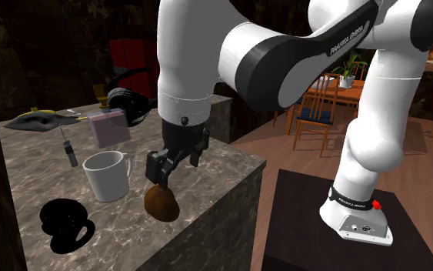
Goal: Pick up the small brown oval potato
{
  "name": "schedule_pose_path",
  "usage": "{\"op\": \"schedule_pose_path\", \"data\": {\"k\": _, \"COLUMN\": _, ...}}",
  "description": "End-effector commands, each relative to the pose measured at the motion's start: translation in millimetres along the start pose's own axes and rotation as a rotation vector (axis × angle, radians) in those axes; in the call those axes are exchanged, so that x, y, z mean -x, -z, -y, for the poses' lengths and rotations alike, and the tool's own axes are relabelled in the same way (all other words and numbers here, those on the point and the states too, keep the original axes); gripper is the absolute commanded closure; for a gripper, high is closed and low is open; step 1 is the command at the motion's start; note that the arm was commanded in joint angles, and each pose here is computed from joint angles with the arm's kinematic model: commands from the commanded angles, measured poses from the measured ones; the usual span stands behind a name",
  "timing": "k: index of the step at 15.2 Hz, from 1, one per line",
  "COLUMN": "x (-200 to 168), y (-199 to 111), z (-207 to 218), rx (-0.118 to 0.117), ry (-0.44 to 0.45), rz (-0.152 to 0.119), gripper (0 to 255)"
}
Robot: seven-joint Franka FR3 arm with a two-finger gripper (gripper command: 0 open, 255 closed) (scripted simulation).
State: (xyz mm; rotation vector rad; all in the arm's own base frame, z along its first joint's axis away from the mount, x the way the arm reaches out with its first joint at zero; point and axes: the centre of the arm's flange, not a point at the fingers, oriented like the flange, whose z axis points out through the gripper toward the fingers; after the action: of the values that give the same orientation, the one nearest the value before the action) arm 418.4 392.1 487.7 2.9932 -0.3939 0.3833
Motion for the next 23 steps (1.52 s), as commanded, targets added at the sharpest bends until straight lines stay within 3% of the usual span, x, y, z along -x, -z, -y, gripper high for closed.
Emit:
{"op": "schedule_pose_path", "data": {"k": 1, "x": 2.5, "y": -13.3, "z": 25.6, "rx": 0.010, "ry": -0.014, "rz": -0.009, "gripper": 0}}
{"op": "schedule_pose_path", "data": {"k": 3, "x": 2.6, "y": -22.3, "z": 48.7, "rx": 0.019, "ry": -0.023, "rz": -0.013, "gripper": 0}}
{"op": "schedule_pose_path", "data": {"k": 12, "x": 13.0, "y": -60.9, "z": 51.2, "rx": 0.019, "ry": -0.023, "rz": -0.013, "gripper": 0}}
{"op": "schedule_pose_path", "data": {"k": 13, "x": 13.2, "y": -61.1, "z": 50.7, "rx": 0.019, "ry": -0.023, "rz": -0.013, "gripper": 255}}
{"op": "schedule_pose_path", "data": {"k": 23, "x": 11.7, "y": -55.8, "z": 50.9, "rx": 0.019, "ry": -0.023, "rz": -0.013, "gripper": 255}}
